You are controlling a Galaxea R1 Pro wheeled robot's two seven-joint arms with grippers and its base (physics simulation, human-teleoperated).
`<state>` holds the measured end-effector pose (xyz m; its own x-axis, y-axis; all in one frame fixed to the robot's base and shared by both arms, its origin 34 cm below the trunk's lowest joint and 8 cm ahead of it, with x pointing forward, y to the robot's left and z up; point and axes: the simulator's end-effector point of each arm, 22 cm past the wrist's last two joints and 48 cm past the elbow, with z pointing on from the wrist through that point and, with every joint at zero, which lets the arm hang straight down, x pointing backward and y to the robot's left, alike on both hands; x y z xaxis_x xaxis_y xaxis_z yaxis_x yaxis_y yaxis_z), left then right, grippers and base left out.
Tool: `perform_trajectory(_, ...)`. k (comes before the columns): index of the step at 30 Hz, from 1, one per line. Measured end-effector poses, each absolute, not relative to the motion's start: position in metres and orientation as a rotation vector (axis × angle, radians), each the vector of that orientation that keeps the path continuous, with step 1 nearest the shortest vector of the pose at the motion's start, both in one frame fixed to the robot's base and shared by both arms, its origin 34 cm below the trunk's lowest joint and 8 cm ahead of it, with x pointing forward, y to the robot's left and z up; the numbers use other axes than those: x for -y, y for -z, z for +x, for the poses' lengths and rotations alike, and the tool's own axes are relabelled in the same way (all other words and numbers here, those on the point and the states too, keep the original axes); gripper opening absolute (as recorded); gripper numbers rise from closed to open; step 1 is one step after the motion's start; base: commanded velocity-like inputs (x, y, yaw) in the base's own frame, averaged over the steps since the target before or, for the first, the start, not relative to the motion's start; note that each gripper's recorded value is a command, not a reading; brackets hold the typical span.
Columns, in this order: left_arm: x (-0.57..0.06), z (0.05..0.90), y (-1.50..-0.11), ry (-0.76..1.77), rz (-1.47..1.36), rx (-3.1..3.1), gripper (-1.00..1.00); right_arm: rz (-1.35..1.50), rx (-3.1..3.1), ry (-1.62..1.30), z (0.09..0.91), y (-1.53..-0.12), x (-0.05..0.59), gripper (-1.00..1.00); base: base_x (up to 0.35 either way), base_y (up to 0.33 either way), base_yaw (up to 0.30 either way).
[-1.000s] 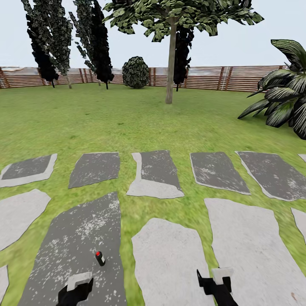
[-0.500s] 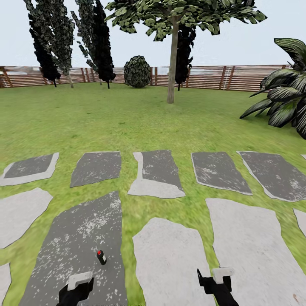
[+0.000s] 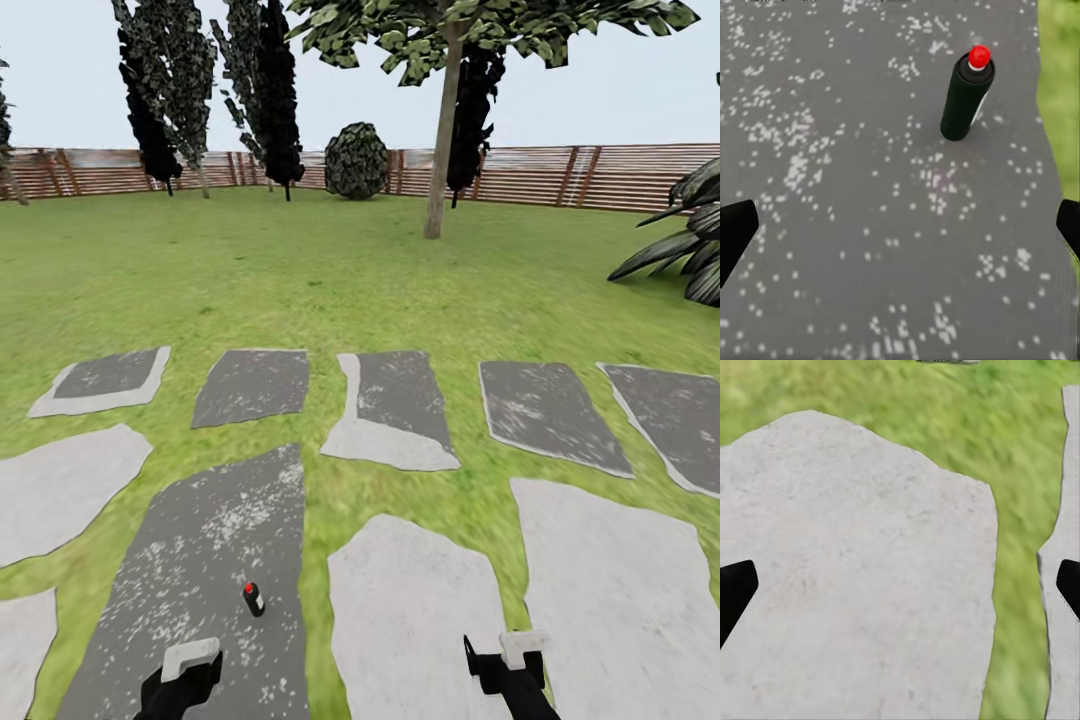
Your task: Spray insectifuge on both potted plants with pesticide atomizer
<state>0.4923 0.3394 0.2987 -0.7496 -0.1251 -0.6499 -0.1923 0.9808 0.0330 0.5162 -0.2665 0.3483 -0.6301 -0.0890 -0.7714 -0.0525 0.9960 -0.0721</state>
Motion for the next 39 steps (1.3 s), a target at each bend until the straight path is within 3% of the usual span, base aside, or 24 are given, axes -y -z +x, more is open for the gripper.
perform_trajectory(19,-0.337,0.4914,-0.297,-0.123,-0.224,-2.431,1.0,-0.098,-2.258,0.045,0.5151,-0.3464,0.2616,1.0,0.103,-0.252,0.034)
perform_trajectory(39,-0.3439,0.4898,-0.2972,-0.133,-0.25,-2.429,1.0,-0.098,-2.257,0.043,0.5151,-0.3466,0.2603,1.0,0.257,-0.183,0.263)
